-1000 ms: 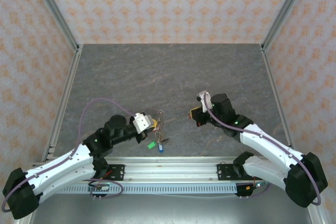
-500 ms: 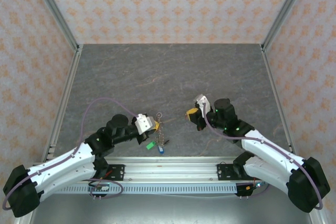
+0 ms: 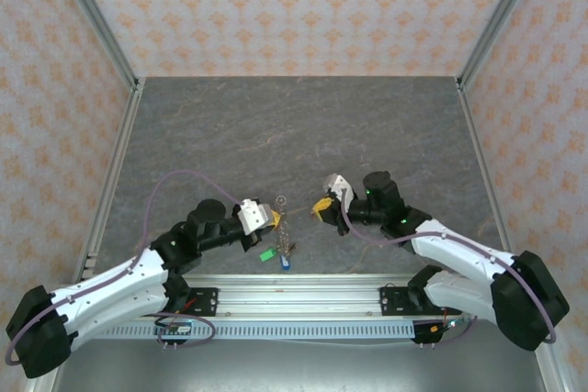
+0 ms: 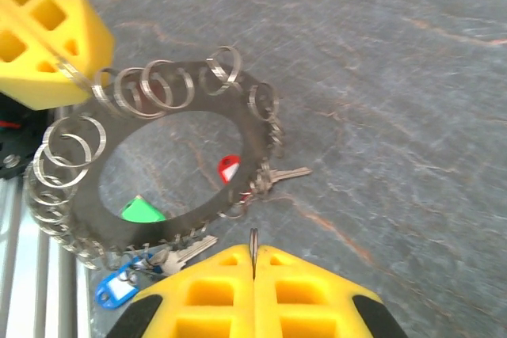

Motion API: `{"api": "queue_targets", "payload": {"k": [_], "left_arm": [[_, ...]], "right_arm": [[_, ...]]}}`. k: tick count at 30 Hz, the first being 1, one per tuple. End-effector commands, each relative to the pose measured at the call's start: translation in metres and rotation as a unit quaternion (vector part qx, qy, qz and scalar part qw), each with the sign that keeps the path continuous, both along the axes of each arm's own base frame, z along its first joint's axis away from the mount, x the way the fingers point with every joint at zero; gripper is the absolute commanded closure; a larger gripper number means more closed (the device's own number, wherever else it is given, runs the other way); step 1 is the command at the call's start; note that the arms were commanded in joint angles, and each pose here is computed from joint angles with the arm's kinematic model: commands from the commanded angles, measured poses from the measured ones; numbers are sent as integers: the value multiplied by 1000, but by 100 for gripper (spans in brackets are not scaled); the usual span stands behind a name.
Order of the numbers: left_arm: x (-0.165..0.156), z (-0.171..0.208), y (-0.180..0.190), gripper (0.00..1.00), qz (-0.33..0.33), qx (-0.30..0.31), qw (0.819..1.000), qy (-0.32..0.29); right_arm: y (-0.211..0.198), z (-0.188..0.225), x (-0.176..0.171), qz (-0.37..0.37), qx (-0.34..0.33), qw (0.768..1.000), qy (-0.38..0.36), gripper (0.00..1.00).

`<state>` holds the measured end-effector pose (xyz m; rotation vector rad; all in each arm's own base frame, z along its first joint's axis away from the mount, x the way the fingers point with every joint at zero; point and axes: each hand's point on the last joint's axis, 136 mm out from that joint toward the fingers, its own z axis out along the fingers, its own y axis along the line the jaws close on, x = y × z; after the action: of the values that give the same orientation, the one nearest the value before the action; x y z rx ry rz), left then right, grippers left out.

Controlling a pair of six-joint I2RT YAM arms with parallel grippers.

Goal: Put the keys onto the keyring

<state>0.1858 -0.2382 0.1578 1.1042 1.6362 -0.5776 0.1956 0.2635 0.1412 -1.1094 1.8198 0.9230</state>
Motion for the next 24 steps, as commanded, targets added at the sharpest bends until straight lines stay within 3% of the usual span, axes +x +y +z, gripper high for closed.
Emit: {"api": "queue_targets", "payload": {"k": [1,24], "left_arm": [[2,15,-7,100,-15,-11,999,-28],[8,12,-14,100,-21,7,1000,-21]], "right_arm": [[22,35,-5,57,40,996,-55,100],[59,49,-41,162,35,985,-41,100]]}}
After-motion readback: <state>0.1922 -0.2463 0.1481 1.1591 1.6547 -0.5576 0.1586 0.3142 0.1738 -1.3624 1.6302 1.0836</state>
